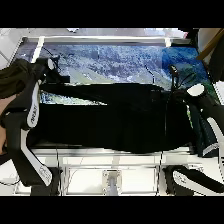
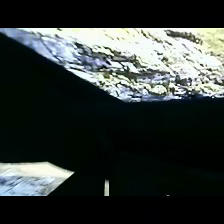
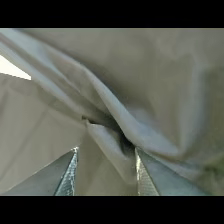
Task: Fold the clothes and pants, and hang the long-sleeved shirts on hangers.
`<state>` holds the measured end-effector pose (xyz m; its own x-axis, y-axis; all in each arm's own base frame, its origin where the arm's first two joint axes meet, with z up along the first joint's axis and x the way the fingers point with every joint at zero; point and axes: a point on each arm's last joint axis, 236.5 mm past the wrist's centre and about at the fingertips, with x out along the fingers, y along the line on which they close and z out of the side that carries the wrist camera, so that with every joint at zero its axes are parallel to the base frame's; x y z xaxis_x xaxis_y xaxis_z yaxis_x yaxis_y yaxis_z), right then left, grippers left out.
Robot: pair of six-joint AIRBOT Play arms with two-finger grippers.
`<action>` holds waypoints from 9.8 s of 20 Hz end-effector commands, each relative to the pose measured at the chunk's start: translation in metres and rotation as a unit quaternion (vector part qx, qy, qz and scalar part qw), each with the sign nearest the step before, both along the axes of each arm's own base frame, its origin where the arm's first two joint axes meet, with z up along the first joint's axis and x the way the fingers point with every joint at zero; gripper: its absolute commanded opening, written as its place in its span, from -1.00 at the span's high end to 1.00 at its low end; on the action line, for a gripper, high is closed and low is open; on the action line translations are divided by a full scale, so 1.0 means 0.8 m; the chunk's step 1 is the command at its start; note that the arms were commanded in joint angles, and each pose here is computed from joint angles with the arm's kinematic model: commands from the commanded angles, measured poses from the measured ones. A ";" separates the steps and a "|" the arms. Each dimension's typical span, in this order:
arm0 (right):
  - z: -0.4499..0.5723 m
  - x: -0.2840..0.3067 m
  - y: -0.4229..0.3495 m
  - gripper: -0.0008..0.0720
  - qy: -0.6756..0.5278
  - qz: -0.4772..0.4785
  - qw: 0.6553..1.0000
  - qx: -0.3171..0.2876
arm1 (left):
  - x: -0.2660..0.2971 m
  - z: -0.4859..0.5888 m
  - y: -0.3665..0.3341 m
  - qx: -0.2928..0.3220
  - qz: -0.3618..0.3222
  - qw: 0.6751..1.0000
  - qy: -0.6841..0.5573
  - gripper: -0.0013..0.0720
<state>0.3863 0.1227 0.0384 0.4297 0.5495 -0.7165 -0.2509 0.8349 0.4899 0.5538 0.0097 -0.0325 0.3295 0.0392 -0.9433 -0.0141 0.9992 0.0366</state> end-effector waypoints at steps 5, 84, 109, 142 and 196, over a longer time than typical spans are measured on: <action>0.004 -0.050 0.010 -0.09 0.045 0.057 0.997 -0.007 | -0.116 0.016 0.025 0.006 0.020 0.996 0.088 0.95; 0.015 -0.004 -0.009 -0.09 -0.021 0.002 0.999 -0.023 | -0.095 0.007 0.118 0.096 0.154 0.983 -0.004 0.95; -0.164 0.158 -0.287 -0.42 0.124 -0.213 0.967 0.063 | -0.100 0.001 0.107 0.074 0.154 0.985 0.008 0.95; -0.067 0.196 -0.353 0.92 0.054 -0.234 0.971 0.016 | -0.072 0.049 0.086 0.008 0.197 0.978 -0.076 0.95; -0.082 0.185 -0.330 0.92 0.081 -0.198 0.977 -0.008 | -0.029 -0.006 0.156 0.100 0.193 0.973 -0.073 0.95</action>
